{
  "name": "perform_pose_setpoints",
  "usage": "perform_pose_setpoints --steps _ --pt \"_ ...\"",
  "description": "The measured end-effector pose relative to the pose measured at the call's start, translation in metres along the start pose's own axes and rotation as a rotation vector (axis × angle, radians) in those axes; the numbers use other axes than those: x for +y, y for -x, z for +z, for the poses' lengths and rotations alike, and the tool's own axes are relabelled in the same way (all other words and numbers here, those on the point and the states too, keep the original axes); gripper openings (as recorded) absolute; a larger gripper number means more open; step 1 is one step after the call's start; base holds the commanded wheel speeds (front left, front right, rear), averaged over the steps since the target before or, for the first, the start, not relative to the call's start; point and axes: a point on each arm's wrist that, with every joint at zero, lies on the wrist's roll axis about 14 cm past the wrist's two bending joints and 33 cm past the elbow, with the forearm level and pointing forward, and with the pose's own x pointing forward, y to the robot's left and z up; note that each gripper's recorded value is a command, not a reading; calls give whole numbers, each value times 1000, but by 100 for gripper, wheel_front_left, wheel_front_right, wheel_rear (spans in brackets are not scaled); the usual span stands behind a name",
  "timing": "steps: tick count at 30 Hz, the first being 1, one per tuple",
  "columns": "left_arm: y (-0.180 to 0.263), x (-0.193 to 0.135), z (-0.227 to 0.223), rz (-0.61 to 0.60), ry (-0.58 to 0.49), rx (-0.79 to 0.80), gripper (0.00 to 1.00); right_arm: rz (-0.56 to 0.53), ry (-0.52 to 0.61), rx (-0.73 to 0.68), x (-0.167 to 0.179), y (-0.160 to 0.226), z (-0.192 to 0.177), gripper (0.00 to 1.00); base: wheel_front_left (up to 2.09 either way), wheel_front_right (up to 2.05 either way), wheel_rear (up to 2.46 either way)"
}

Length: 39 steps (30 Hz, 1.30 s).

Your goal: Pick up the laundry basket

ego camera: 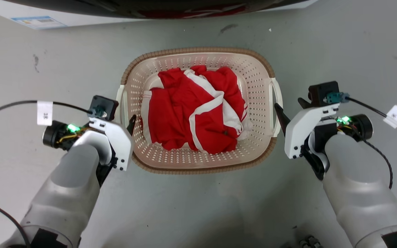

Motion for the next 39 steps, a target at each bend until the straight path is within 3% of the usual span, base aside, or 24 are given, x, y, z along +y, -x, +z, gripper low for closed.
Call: perform_pose_setpoints --steps 18,32,33,34,35,39 --pt "-30 6 -20 -44 -45 112 100 51 -15 164 13 -35 -29 100 0 0 0" --pt "-44 6 -27 -63 -37 127 98 67 -9 214 18 -55 -41 100 0 0 0" --pt "-44 6 -27 -65 -36 129 47 69 -15 217 19 -55 -42 95 0 0 0" --pt "-44 5 -28 -68 -38 131 29 70 -16 218 19 -55 -43 41 0 0 0" --pt "-44 4 -28 -72 -42 130 0 71 -18 217 19 -55 -43 0 0 0 0" --pt "-43 2 -23 -75 -35 112 0 80 -22 225 25 -54 -46 0 0 0 0"
